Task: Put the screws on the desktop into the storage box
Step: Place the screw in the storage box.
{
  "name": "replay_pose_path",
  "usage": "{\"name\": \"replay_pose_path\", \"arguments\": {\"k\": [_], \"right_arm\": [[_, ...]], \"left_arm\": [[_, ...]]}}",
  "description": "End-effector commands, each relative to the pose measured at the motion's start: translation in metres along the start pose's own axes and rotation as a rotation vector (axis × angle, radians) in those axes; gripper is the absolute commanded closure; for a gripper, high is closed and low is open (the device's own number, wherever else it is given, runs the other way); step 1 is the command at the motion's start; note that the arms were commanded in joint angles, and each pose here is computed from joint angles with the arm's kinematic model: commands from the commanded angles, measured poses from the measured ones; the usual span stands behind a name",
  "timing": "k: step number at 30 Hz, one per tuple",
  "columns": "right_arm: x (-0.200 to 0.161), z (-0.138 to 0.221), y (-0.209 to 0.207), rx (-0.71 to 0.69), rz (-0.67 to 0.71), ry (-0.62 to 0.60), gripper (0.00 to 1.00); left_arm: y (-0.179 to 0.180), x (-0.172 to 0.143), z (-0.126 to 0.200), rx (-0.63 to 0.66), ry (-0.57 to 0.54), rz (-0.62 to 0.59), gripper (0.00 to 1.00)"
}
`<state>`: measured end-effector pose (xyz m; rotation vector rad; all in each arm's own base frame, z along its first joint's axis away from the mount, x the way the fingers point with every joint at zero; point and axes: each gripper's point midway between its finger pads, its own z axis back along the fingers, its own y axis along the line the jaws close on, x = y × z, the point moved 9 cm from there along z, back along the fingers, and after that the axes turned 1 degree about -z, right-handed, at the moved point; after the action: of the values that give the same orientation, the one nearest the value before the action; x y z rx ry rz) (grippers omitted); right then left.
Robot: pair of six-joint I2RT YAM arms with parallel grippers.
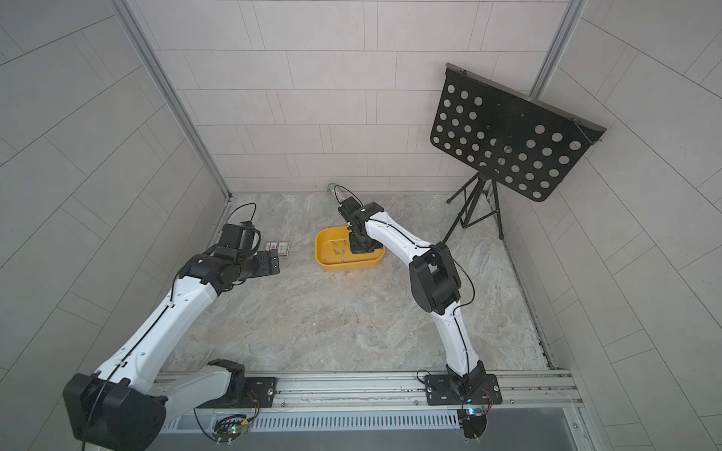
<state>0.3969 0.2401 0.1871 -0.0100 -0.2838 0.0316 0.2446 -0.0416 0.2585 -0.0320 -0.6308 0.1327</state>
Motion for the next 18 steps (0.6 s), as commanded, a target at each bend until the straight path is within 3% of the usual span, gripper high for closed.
{"name": "replay_pose_path", "arguments": {"k": [1,2,8,18], "right_arm": [[-0.005,0.012,0.000,0.009,0.027,0.024,1.00],[-0.007,0.015,0.001,0.019,0.034,0.021,1.00],[-0.034,0.037,0.005,0.075,0.075,0.012,0.77],[-0.087,0.050,0.020,0.130,0.119,0.010,0.73]], "left_arm": [[0.003,0.000,0.004,-0.004,-0.017,0.020,0.04],[0.003,0.000,0.004,-0.005,-0.017,0.020,0.04],[0.002,0.000,0.003,-0.020,-0.009,0.020,0.04],[0.000,0.001,0.000,-0.040,0.007,0.012,0.04]]}}
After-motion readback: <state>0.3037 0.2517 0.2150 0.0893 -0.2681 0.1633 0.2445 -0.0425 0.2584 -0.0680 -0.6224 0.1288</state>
